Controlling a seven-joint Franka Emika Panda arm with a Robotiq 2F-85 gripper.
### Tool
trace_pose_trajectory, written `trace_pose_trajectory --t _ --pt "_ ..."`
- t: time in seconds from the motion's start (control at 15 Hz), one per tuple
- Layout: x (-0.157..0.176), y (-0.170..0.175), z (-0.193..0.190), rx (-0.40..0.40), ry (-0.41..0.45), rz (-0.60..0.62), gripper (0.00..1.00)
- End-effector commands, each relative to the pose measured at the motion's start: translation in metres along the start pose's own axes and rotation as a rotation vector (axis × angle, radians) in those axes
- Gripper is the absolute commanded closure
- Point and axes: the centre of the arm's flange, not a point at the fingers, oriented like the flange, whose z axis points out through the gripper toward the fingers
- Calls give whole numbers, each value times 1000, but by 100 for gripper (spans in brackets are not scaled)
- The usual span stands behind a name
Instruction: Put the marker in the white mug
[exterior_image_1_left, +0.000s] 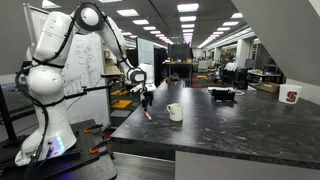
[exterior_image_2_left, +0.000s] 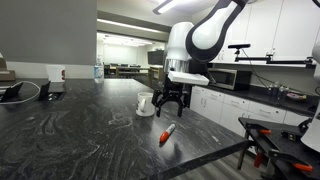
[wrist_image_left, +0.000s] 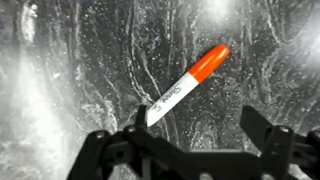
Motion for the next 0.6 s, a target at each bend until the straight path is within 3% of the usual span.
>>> trace_pose_trajectory --t 0.0,0.53 --pt "-16 8 11 39 25 103 0" --pt "-23 31 40 39 -24 238 0"
